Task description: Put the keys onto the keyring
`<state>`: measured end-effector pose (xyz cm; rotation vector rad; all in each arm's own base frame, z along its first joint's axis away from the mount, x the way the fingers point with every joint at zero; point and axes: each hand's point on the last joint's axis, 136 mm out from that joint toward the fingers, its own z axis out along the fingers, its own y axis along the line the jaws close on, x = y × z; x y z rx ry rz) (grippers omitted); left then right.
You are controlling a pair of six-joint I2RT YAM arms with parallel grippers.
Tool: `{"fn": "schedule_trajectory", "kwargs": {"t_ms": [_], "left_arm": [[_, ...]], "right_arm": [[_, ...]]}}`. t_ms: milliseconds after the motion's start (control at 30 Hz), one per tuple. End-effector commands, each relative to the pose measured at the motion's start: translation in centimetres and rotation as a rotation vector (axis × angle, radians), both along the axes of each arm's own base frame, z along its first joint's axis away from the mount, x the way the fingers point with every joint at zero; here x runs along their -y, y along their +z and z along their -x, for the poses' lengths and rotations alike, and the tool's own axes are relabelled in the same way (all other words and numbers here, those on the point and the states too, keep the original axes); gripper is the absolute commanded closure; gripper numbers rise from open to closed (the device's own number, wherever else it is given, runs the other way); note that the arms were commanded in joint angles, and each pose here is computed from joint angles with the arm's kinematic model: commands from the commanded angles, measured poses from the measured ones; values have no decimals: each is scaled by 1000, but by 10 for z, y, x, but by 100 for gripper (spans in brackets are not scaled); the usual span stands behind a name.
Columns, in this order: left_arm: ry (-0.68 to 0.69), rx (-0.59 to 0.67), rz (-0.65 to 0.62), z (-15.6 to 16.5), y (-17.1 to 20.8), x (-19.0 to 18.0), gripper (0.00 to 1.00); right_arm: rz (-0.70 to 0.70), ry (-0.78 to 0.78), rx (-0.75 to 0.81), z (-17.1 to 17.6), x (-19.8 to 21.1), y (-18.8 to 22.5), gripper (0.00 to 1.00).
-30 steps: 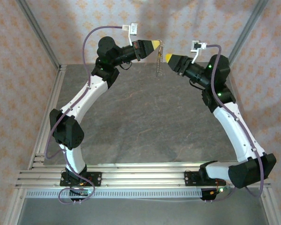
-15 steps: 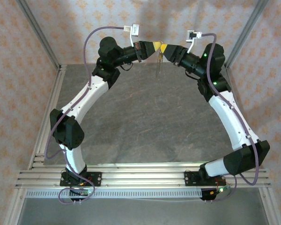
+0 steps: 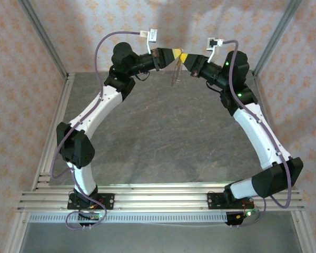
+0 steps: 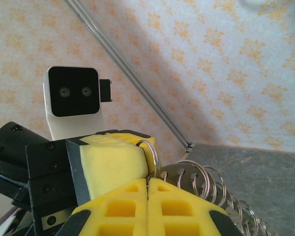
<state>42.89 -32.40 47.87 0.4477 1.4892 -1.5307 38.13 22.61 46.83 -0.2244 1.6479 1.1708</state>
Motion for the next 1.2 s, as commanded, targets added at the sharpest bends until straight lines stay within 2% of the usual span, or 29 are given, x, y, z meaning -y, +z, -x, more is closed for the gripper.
{"fn": "schedule_trajectory", "kwargs": {"t_ms": [0, 333, 600, 733, 800, 900, 1033, 1167], "left_arm": [[26, 121, 20, 27, 37, -4, 100], [83, 110, -30, 26, 27, 0, 100], [90, 89, -36, 20, 19, 2, 100], [92, 86, -34, 18, 18, 3, 100], [91, 86, -29, 18, 20, 3, 100], [83, 88, -27, 18, 21, 4, 100], [70, 92, -20, 19, 24, 5, 100], [65, 91, -21, 20, 23, 5, 100]], "right_arm": [[87, 23, -5, 17, -17, -11, 100], [293, -118, -25, 10, -32, -39, 100], [413, 48, 29, 35, -65, -47, 100], [413, 58, 77, 49, -57, -44, 74], [393, 62, 85, 55, -50, -42, 69], [306, 39, 76, 56, -28, -36, 66], [118, -46, 53, 46, 19, -21, 66], [3, -103, 23, 31, 49, -19, 65]]}}
